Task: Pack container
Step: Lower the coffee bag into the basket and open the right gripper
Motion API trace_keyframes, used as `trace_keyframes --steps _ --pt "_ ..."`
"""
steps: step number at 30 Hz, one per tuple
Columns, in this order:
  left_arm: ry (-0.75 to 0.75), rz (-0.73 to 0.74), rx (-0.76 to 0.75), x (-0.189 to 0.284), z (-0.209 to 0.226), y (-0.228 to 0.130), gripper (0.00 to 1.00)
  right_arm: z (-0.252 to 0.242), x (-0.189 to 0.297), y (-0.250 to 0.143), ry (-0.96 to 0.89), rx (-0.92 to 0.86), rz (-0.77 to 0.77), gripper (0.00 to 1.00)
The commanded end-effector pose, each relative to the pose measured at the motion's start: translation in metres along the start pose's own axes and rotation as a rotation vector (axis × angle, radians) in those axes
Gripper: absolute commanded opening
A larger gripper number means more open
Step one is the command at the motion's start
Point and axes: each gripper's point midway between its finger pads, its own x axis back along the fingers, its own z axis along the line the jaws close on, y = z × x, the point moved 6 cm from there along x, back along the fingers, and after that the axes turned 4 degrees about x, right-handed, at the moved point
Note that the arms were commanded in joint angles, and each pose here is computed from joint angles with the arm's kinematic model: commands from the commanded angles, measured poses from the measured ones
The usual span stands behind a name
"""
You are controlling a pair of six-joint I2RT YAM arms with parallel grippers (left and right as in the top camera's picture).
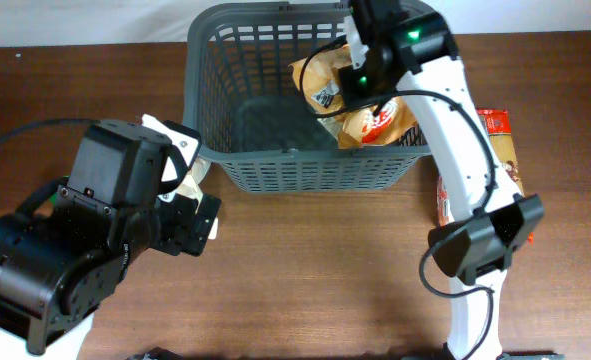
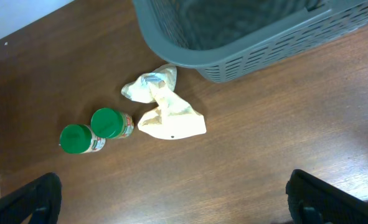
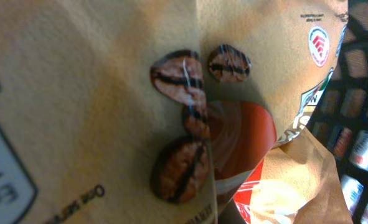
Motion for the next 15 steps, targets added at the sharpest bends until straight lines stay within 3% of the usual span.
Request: trace_keyframes --steps 1,2,3,4,9,15 --pt "0.011 0.0 0.014 0.0 0.002 0.0 0.99 -0.001 0.004 0.009 -0.028 -0.011 -0.049 0.04" --pt "0.011 0.0 0.014 0.0 0.002 0.0 0.99 -0.002 -0.002 0.009 -0.03 -0.011 -0.039 0.1" --pt "0.011 0.0 0.014 0.0 0.002 0.0 0.99 -0.003 -0.005 0.009 -0.034 -0.012 -0.032 0.27" --pt "0.011 0.0 0.014 0.0 0.002 0.0 0.99 -0.005 -0.01 0.007 -0.043 -0.015 -0.017 0.36" --pt "0.011 0.0 0.014 0.0 0.002 0.0 0.99 -0.008 -0.008 0.008 -0.065 -0.016 -0.021 0.51" --pt "0.011 0.0 0.014 0.0 0.002 0.0 0.99 -0.01 0.037 0.01 -0.083 -0.008 -0.114 0.47"
